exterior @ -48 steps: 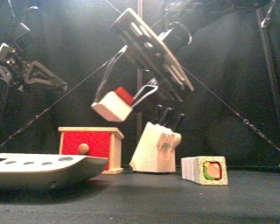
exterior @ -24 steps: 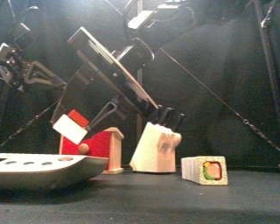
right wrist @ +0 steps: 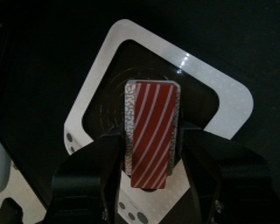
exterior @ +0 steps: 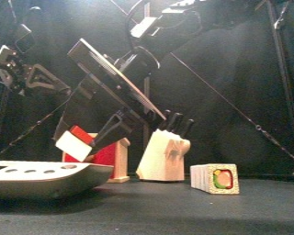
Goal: Put salmon sushi on stove
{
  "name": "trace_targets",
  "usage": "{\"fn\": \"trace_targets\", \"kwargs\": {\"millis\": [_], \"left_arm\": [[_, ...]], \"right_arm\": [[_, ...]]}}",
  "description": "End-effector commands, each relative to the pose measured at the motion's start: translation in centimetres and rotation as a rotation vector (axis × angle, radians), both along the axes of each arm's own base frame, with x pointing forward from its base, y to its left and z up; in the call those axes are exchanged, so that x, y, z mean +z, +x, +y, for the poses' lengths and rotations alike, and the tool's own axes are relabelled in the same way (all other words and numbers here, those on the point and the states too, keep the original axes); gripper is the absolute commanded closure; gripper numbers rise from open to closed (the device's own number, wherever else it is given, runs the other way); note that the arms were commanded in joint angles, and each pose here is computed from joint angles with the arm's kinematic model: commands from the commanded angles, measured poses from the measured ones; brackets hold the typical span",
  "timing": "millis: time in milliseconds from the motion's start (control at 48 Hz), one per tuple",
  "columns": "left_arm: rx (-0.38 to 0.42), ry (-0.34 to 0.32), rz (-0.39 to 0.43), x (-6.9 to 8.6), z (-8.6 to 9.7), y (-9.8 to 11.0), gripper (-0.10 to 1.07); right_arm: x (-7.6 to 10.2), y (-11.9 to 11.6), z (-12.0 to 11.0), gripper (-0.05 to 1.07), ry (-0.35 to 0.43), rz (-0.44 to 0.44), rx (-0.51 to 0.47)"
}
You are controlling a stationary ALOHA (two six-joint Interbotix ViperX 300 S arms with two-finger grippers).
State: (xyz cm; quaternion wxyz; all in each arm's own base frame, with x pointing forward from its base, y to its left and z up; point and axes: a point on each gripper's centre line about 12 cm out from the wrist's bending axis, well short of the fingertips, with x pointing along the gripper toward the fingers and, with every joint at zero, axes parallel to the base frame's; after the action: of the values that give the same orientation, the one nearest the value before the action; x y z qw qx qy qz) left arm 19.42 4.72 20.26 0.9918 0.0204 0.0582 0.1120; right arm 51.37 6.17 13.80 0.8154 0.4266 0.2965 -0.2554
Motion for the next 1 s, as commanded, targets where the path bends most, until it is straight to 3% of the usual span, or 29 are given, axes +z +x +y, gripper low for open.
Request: {"fn": "trace_targets", "kwargs": {"millis": [0,625,979], "left_arm": [[0.005,0.004,-0.013,0.4,0.1,0.1,0.39],[0.004,0.001,-0.001,0.2,0.1,0.1,0.39],[0.004,0.001,-0.003,0.3,0.1,0.1,0.39]], "right_arm": [[2.1,0.6,0.0,0.32,0.006,-0.050,0.001],[1.6,1.1,0.2,0.15,0.009,-0.046,0.001],[2.9,1.0,0.1,0.15,-0.017,-0.069,0.011]]}}
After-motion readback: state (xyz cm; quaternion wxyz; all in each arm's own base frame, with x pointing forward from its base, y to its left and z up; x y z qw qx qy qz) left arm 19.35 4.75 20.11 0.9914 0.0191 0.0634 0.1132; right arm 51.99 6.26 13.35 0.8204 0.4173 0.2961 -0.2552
